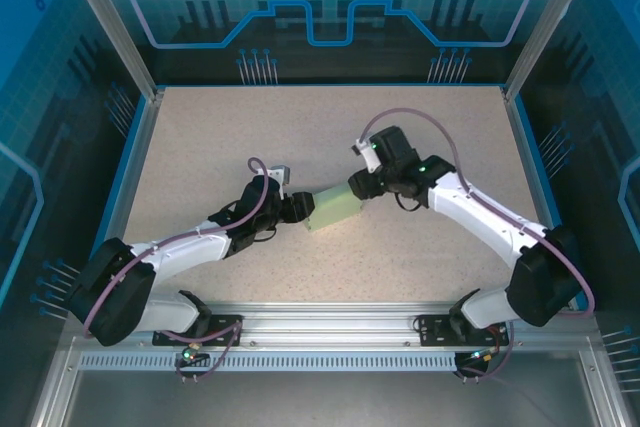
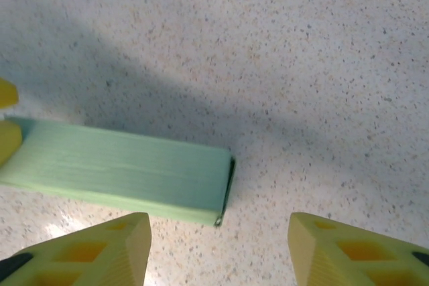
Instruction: Fold the paper box
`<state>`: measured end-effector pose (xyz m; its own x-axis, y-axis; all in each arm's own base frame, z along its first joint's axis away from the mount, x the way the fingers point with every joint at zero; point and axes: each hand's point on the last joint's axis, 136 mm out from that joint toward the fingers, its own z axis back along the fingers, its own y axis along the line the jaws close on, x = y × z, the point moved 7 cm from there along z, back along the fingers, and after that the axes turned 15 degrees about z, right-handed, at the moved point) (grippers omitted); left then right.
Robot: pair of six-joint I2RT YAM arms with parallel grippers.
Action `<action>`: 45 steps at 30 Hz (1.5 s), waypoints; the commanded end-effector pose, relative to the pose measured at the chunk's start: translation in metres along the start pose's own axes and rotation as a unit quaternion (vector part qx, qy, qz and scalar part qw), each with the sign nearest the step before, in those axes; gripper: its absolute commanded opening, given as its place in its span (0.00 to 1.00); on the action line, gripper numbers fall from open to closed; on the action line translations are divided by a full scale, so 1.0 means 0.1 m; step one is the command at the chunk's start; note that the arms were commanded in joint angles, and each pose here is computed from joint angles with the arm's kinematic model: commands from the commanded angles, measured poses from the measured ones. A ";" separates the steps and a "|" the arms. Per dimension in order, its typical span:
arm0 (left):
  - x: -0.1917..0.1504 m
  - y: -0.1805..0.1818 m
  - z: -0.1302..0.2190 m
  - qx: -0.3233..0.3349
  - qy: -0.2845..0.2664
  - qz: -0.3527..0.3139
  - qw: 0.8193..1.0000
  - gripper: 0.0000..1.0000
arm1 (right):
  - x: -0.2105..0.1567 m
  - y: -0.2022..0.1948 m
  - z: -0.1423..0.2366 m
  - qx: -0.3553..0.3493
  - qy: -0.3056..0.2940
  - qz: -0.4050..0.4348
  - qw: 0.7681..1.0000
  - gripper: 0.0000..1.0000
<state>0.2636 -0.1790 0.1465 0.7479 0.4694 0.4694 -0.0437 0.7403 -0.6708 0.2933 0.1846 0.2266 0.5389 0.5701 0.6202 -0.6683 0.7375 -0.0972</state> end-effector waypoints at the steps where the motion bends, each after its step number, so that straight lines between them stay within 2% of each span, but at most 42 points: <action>1: -0.14 0.21 -0.02 0.050 0.024 -0.019 0.998 0.61 | 0.10 -0.07 -0.11 0.091 -0.028 -0.035 0.995 0.58; 6: -0.14 0.19 -0.01 0.049 0.022 -0.020 0.998 0.62 | 0.05 -0.18 -0.36 0.138 -0.021 -0.069 0.988 0.58; 11: -0.14 0.18 -0.03 0.048 0.023 -0.018 0.998 0.62 | -0.10 -0.22 -0.57 0.156 0.002 -0.090 0.984 0.56; 20: -0.11 0.12 -0.04 0.037 0.017 -0.017 0.999 0.62 | -0.49 -0.20 -0.71 0.162 0.033 -0.122 0.979 0.41; 26: -0.03 -0.01 -0.01 0.016 0.006 -0.013 1.000 0.67 | -0.60 -0.17 -0.74 0.159 0.034 -0.132 0.978 0.41; 33: -0.01 -0.10 0.12 -0.011 0.003 0.002 1.000 0.70 | -0.54 -0.16 -0.71 0.156 0.025 -0.128 0.979 0.42; 39: -0.10 -0.08 0.19 -0.013 0.015 0.010 1.000 0.69 | -0.52 -0.15 -0.72 0.156 0.025 -0.126 0.979 0.43; 45: -0.19 -0.08 0.14 -0.014 0.036 0.015 0.999 0.61 | -0.52 -0.15 -0.70 0.151 0.025 -0.123 0.981 0.43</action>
<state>0.2476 -0.1841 0.1596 0.7603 0.4745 0.4437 -0.0361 0.7128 -0.7004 0.3227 0.1761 0.1567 0.6749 0.3843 0.6299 -0.6647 0.6873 0.2929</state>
